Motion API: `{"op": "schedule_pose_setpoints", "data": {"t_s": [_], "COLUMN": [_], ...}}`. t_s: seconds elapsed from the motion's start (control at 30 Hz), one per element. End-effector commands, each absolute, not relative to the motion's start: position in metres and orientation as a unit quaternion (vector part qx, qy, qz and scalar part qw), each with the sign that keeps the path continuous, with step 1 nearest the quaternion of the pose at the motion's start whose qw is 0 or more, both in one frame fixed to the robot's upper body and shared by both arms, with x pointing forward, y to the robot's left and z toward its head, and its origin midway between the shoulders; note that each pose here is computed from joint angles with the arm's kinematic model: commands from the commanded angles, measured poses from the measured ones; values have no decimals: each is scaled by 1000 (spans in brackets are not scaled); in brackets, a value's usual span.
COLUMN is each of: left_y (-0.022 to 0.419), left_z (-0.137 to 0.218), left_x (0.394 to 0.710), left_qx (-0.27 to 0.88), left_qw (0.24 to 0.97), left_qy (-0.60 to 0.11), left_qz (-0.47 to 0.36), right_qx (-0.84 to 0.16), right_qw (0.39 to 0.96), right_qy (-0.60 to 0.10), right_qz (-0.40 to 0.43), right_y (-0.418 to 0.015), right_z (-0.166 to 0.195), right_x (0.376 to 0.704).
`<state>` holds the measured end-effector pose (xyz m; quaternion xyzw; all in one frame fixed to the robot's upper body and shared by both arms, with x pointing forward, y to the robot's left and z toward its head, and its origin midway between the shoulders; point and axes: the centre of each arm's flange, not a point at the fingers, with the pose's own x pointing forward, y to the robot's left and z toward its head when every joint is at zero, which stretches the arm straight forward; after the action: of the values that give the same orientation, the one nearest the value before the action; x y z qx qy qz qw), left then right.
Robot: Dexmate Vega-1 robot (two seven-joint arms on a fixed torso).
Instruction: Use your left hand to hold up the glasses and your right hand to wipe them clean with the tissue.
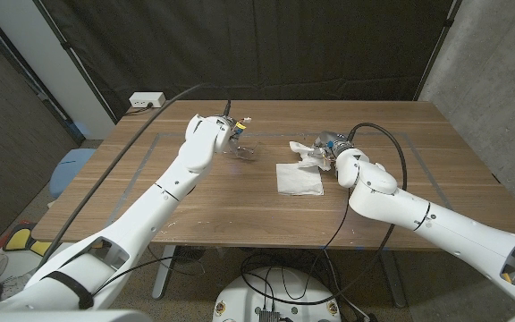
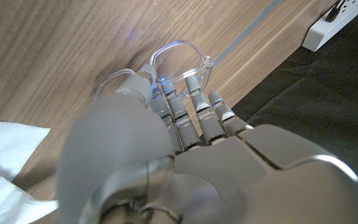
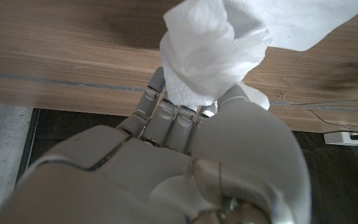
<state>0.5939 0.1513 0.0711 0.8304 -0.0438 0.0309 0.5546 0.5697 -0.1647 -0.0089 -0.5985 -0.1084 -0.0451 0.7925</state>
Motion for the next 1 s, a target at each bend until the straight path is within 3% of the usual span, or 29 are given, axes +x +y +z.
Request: {"op": "schedule_pose_setpoints", "data": {"t_s": [0.03,0.3,1.0], "left_y": [153,153,174], "left_z": [64,60,81], "left_x": [603,610,597], "left_qx": [849,866,847], "left_qw": [529,494,532], "left_qy": [9,65,16], "left_qz": [-4,-45,-10], "right_qx": [-591,-597,-618], "right_qw": [796,794,784], "right_qy": [-117,-107,-54], "right_qz": [-55,-46,11], "right_y": [-165,-165,-148], "right_z": [-8,-6,0], "right_x": [568,569,576]}}
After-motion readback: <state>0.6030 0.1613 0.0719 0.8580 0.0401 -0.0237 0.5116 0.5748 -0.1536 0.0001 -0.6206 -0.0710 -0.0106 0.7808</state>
